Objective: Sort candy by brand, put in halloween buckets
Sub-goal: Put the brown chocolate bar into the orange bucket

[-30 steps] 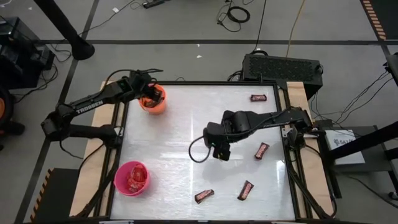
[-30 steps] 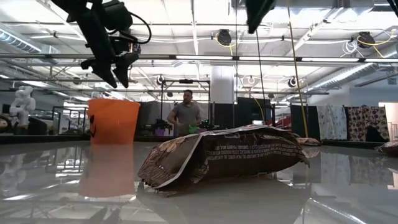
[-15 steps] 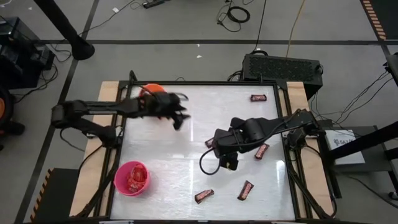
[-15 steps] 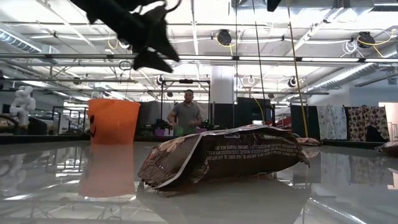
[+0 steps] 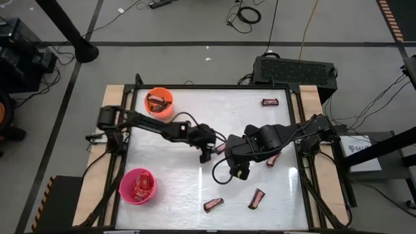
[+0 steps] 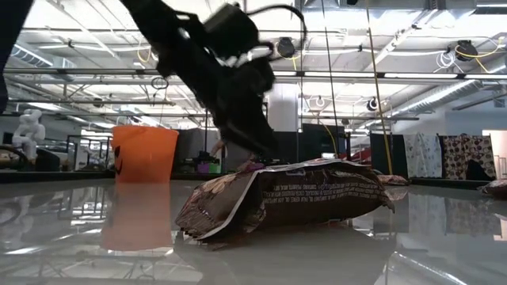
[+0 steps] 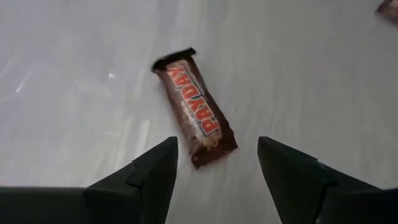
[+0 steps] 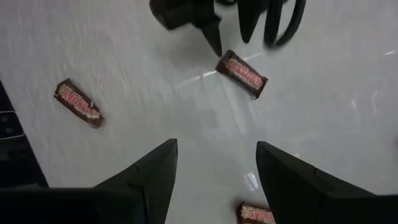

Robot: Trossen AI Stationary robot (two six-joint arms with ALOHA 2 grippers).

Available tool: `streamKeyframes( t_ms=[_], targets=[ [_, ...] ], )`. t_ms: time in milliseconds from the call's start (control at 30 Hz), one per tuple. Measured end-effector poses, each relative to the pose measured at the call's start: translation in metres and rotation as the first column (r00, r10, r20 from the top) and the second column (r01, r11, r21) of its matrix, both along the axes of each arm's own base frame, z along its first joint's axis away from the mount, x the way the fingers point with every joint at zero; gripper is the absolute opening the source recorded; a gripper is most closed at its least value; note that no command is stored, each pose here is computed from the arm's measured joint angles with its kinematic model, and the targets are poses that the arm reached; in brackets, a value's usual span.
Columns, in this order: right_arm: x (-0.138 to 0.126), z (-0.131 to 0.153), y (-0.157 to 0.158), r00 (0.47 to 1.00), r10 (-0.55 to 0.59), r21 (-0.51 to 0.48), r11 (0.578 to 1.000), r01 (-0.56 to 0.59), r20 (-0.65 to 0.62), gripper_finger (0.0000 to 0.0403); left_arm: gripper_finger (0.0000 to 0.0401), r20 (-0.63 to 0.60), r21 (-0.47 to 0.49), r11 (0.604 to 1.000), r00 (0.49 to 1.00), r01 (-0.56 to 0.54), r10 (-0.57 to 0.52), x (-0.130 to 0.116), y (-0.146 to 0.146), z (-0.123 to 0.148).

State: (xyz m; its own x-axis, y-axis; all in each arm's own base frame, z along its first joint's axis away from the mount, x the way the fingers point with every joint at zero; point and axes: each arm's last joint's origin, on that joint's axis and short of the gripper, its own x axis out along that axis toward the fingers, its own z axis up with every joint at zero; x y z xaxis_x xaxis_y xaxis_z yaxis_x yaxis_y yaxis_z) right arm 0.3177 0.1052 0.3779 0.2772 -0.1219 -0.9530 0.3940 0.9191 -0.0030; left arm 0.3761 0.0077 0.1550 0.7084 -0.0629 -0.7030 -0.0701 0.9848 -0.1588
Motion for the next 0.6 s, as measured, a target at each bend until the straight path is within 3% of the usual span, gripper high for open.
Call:
streamKeyframes(
  t_ms=[133,267,467,600],
  targets=[
    [-0.003,0.0,0.009,1.0,-0.006,0.009,1.0,0.006,0.004,0.021,0.0228,-0.036,0.04,0.998,0.998,0.043,-0.042,0.013,-0.005,-0.018],
    [-0.007,0.0,0.018,1.0,0.0,0.017,1.0,0.0,0.006,0.021,0.0228,-0.067,0.093,0.996,0.998,0.008,-0.001,0.017,-0.004,-0.031],
    [-0.011,0.0,0.028,1.0,0.012,0.022,1.0,-0.012,0.006,0.021,0.0227,-0.085,0.092,0.996,0.996,0.008,-0.001,0.018,-0.003,-0.039],
    [-0.012,0.0,0.03,1.0,0.022,0.016,1.0,-0.022,0.008,0.021,0.0203,-0.084,0.09,0.996,0.996,0.009,-0.002,0.018,-0.003,-0.039]
  ],
)
